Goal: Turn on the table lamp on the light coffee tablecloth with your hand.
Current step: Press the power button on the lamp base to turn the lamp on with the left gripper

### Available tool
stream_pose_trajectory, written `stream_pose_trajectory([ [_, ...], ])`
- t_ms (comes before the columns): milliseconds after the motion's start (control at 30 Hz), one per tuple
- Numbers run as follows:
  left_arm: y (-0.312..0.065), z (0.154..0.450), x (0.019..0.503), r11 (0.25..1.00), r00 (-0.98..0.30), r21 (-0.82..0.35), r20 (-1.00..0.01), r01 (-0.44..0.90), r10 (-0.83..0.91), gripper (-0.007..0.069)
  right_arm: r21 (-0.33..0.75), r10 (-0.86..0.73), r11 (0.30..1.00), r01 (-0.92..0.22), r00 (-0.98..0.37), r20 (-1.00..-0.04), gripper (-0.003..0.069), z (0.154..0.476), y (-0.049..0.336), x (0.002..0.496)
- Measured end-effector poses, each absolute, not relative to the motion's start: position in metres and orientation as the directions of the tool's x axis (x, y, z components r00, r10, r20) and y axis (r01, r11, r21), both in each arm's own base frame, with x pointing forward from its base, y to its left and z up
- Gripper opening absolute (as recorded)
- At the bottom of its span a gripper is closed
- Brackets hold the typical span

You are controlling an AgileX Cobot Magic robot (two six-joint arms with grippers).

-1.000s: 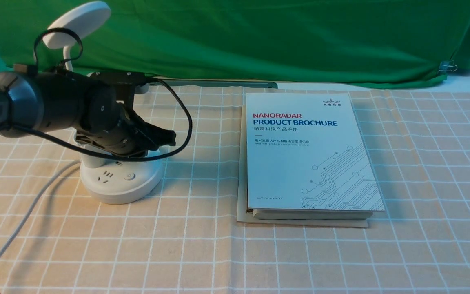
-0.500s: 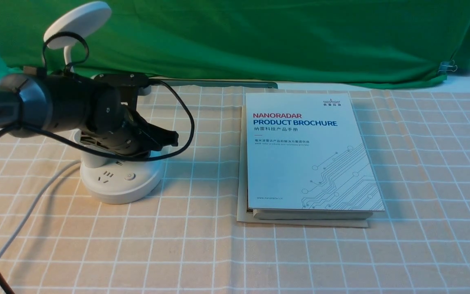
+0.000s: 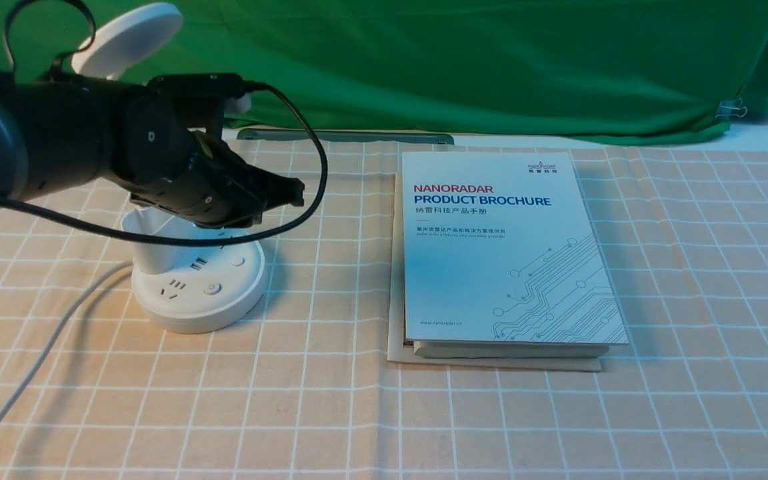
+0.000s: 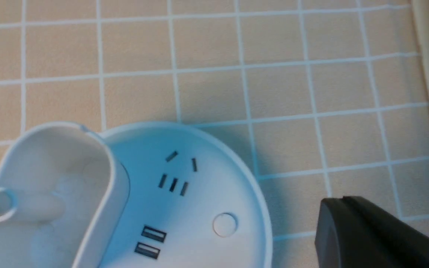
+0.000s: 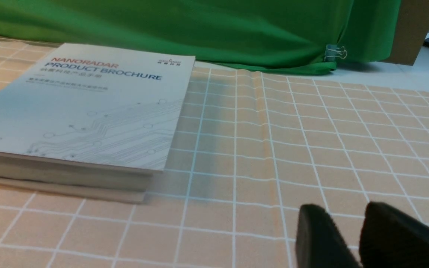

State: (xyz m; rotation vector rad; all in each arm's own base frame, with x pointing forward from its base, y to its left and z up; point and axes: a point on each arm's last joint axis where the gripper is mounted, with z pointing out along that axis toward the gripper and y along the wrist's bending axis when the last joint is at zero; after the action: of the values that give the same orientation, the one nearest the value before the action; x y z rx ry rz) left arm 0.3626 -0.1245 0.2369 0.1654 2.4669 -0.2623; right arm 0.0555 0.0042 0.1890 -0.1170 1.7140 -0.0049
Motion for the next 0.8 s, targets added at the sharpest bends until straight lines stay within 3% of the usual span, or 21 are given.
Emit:
stream_pose_trajectory([
  [367,-0.12,0.192,0.377,0.981,-0.823,-0.067,-0.556,0.183,0.116,-0.0001,-0.071,-0.081,0.995,-0.075,-0.143,-0.986,0.0239,0.189,0.004,0.055],
  [800,-0.117,0.178,0.38,0.982,-0.838,-0.043,-0.53,0.184,0.134,-0.0001,-0.071,-0.081,0.995,-0.075,-0.143,-0.986,0.0239,0.189,0.004,0.055],
])
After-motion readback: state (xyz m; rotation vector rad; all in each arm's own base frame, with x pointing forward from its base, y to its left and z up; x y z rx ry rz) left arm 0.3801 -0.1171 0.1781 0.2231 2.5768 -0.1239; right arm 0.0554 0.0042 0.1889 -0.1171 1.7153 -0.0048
